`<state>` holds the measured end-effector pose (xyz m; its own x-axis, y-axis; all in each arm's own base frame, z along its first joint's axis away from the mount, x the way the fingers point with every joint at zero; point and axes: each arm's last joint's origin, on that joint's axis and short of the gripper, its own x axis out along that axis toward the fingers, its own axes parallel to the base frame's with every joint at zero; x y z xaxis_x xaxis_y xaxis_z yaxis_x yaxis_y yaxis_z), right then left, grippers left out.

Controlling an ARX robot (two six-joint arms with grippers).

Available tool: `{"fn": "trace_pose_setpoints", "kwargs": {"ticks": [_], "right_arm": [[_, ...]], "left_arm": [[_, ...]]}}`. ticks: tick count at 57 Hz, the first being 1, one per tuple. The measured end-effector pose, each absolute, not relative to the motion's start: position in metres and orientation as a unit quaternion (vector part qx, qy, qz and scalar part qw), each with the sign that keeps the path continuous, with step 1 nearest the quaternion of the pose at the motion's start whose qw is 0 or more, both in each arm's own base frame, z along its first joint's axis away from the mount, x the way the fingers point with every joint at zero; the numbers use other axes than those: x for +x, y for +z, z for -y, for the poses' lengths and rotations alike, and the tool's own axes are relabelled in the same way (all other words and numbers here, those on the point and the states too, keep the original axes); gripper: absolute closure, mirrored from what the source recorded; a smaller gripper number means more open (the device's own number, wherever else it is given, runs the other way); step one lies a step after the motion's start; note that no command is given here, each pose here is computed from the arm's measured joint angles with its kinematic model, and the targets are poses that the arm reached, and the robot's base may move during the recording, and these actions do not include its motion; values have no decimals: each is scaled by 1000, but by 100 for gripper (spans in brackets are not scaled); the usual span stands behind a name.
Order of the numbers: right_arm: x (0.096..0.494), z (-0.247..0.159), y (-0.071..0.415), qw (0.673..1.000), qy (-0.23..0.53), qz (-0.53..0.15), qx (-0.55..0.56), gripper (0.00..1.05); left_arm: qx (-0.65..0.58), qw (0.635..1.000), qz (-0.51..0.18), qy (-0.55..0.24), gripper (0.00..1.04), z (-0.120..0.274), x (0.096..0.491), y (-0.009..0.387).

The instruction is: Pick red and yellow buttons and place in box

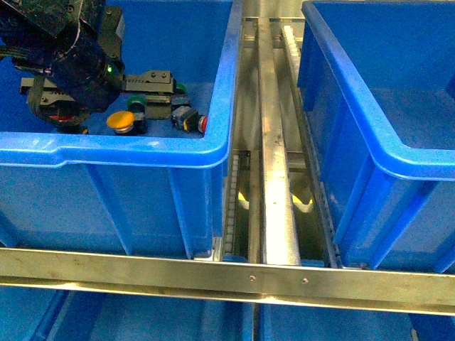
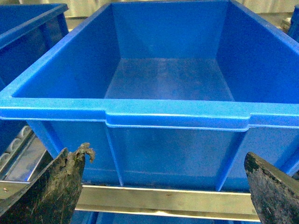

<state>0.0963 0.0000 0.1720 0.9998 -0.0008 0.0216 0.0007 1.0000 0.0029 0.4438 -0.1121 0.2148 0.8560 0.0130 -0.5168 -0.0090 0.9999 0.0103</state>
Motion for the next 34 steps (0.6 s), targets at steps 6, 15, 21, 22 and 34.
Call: {"fn": "trace_pose_setpoints", "kwargs": {"ticks": [6,15,21,22,34], "right_arm": [[96,0,172,1000,0,11,2,6],[96,0,172,1000,0,11,2,6],[96,0,172,1000,0,11,2,6],[96,0,172,1000,0,11,2,6],[96,0,172,1000,0,11,1,6]], "left_arm": [[5,962,-273,3,8,117,447,211],[11,957,-290,13,8,120,451,201],[14,955,-295,16,8,121,452,199],[14,955,-295,17,8,121,452,198],[15,956,-291,20,8,122,454,200]]}}
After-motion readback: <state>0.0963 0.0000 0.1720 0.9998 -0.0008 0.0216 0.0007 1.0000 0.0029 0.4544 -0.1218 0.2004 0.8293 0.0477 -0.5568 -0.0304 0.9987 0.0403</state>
